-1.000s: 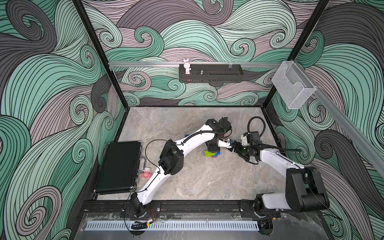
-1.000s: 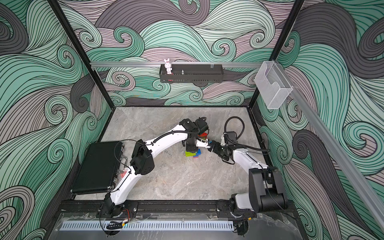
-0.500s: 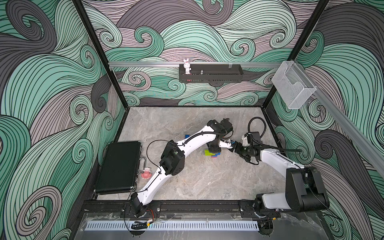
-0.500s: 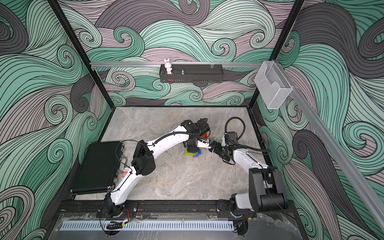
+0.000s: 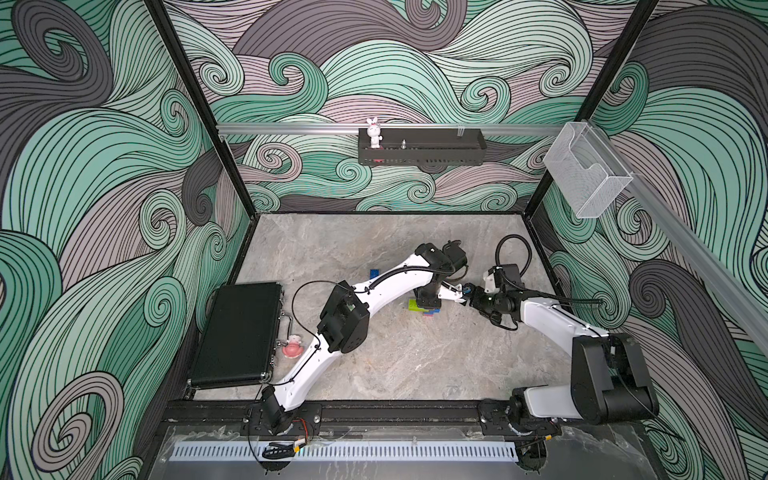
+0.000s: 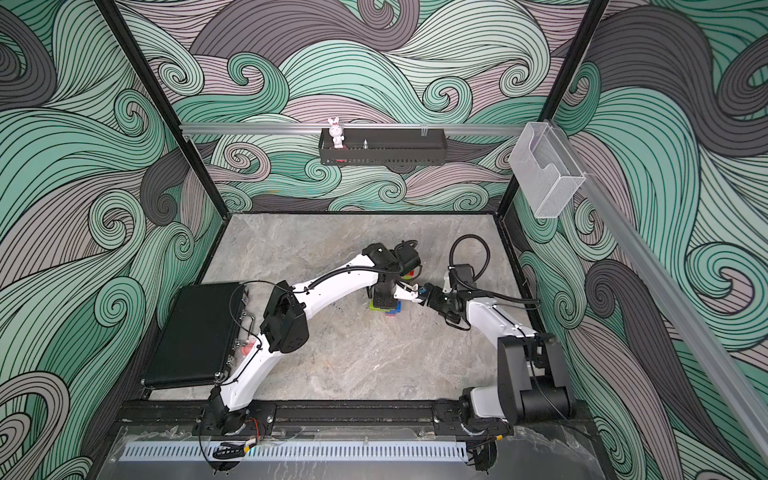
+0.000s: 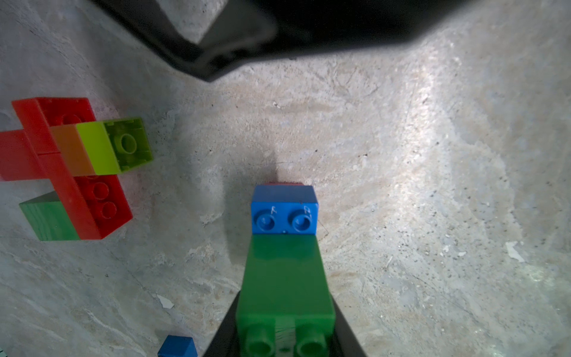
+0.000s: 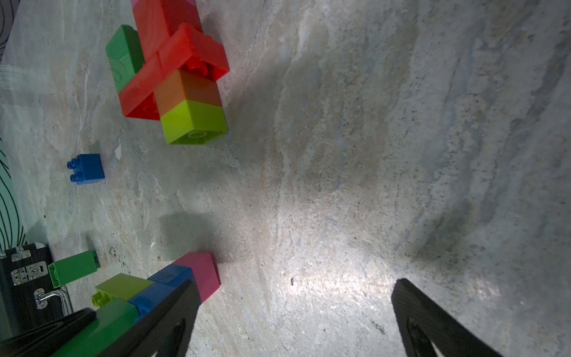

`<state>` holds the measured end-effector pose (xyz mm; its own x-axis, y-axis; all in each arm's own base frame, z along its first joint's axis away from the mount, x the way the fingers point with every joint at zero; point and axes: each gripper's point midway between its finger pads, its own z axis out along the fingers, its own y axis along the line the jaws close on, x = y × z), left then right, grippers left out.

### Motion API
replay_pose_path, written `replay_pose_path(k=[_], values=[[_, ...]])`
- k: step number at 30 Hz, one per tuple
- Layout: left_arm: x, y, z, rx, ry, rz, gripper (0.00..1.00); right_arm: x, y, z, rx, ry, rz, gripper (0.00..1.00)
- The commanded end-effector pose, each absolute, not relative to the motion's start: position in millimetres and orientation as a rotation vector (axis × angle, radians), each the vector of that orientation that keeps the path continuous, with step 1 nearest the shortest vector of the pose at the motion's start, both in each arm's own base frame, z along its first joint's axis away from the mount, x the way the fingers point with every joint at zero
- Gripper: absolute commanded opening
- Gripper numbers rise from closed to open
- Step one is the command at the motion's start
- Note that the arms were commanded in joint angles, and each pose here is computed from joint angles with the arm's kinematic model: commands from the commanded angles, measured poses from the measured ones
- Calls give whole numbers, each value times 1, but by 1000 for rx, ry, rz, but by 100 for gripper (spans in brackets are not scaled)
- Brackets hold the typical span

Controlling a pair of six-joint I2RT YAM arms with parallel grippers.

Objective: Assemble the number 4 with lego
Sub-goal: Assemble the lego brick with the lego brick.

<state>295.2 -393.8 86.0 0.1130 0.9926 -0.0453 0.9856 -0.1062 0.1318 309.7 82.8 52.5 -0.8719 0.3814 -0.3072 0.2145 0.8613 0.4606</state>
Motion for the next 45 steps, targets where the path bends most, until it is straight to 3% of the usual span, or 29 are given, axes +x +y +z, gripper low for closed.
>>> replay_pose_path(k=[1,17,25,35,45], values=[[257,-345,20,2558,2159,210,0,313,92,61,401,2617,654,99],[249,-322,55,2466,2278,244,0,311,91,69,397,2601,655,99],[234,-311,48,2458,2370,208,0,311,91,70,395,2599,658,99],[254,-315,27,2414,2368,301,0,311,91,71,394,2597,652,99],[253,-315,20,2417,2395,244,3,311,89,74,394,2590,633,99]])
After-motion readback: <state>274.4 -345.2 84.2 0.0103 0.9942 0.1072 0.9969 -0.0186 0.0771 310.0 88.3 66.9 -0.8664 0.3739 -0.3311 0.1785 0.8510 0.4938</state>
